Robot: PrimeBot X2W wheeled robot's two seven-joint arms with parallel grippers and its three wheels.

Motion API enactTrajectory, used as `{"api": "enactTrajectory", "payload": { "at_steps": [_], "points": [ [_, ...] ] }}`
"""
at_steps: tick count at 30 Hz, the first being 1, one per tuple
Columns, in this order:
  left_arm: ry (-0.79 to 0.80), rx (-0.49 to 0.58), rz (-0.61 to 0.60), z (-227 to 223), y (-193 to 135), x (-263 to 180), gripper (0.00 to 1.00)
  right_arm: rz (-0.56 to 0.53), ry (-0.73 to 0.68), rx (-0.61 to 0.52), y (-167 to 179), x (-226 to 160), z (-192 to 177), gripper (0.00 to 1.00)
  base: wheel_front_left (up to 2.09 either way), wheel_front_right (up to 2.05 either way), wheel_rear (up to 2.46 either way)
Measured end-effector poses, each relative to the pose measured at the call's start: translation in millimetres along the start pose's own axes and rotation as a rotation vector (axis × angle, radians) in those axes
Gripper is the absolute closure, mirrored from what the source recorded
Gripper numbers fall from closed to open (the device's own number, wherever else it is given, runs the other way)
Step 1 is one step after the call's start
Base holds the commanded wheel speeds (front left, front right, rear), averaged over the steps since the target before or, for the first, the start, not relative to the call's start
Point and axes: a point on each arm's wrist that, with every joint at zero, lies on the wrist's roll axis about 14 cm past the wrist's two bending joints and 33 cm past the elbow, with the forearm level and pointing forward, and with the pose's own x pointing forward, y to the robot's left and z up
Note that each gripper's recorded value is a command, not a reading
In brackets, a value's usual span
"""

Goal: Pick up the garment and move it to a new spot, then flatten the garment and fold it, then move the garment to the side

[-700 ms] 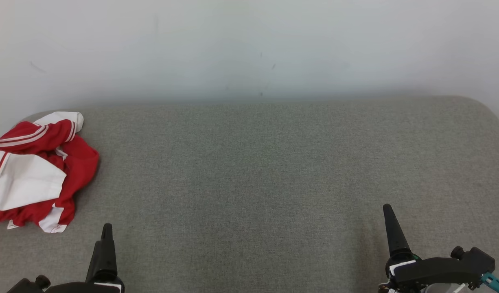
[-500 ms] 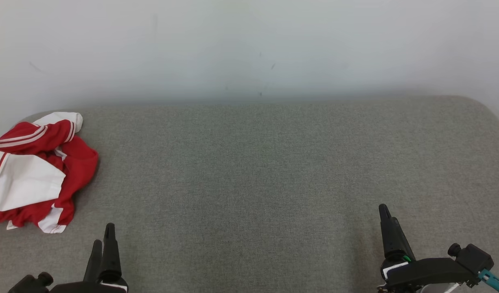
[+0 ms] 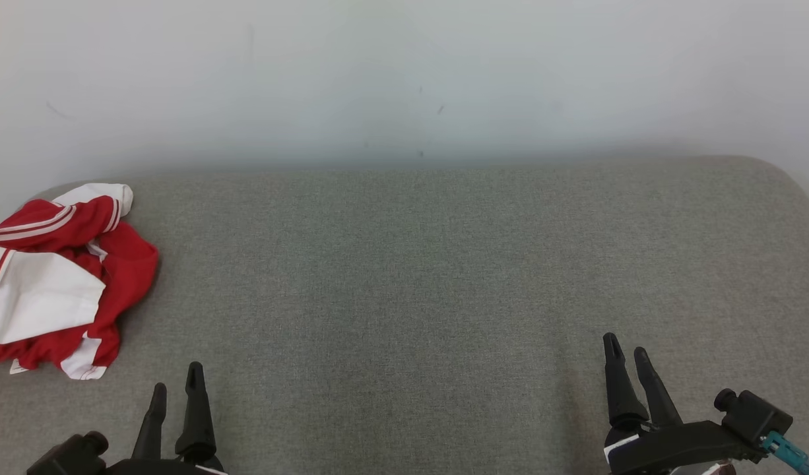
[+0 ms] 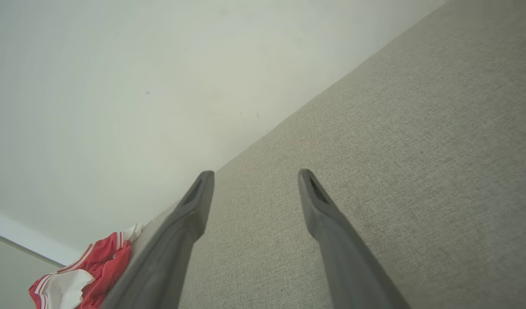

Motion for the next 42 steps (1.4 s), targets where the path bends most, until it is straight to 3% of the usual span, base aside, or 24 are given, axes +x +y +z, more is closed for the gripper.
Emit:
{"api": "enactTrajectory", "payload": {
  "at_steps": [15,42],
  "points": [
    [-0.018,0.196,-0.051,2,-10,0,0.0,0.03,-0.017,-0.212,6,-1,2,0.0,0.0,0.0,0.0],
    [-0.054,0.463,-0.091,4,-16,-3,0.0,0.084,-0.044,-0.494,15,-4,3,0.0,0.0,0.0,0.0]
  ]
}}
